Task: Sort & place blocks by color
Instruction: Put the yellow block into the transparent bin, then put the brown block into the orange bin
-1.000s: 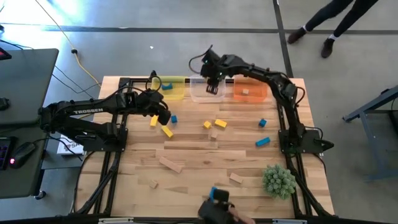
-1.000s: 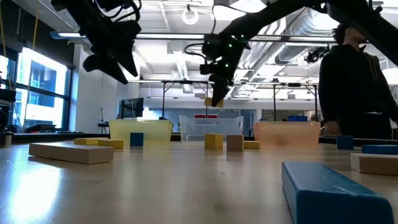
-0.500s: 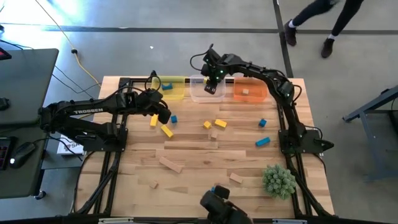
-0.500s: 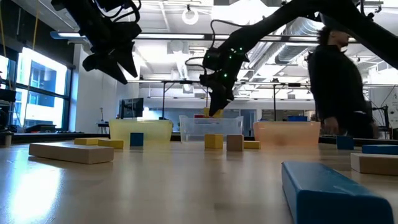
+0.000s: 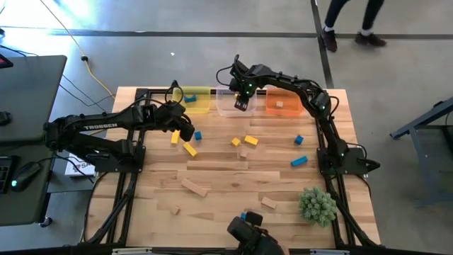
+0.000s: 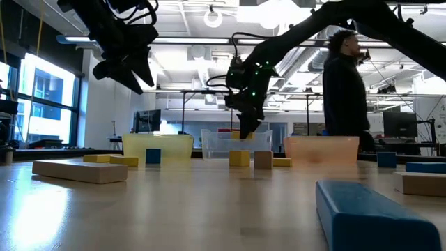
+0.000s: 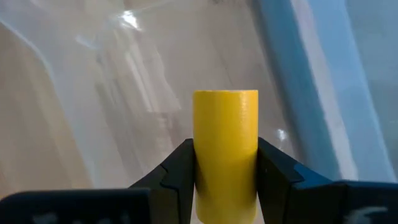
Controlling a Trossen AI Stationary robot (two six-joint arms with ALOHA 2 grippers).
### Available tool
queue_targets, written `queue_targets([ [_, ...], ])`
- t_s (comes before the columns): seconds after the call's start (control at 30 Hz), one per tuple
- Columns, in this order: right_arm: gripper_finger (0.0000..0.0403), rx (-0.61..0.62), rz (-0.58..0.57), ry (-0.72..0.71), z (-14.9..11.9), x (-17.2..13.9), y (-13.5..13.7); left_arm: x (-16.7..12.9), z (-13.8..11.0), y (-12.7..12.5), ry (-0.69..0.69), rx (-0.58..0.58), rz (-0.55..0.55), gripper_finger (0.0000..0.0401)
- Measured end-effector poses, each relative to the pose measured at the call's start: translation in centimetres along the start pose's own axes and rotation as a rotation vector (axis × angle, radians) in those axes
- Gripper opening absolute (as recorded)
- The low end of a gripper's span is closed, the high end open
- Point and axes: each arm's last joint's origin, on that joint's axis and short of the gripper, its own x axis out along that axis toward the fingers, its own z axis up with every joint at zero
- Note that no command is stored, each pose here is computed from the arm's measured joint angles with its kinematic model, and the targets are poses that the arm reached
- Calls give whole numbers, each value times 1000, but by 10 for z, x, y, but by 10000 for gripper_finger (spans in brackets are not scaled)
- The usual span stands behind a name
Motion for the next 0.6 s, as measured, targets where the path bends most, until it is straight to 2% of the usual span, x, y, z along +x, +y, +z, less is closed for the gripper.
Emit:
queue_targets([
  [0.27, 152, -1, -54, -2, 1, 0, -2, 0, 0, 0, 6, 27, -10, 209],
  [0.6, 160, -1, -53, -2, 1, -1, -2, 0, 0, -1, 15, 34, -24, 209],
])
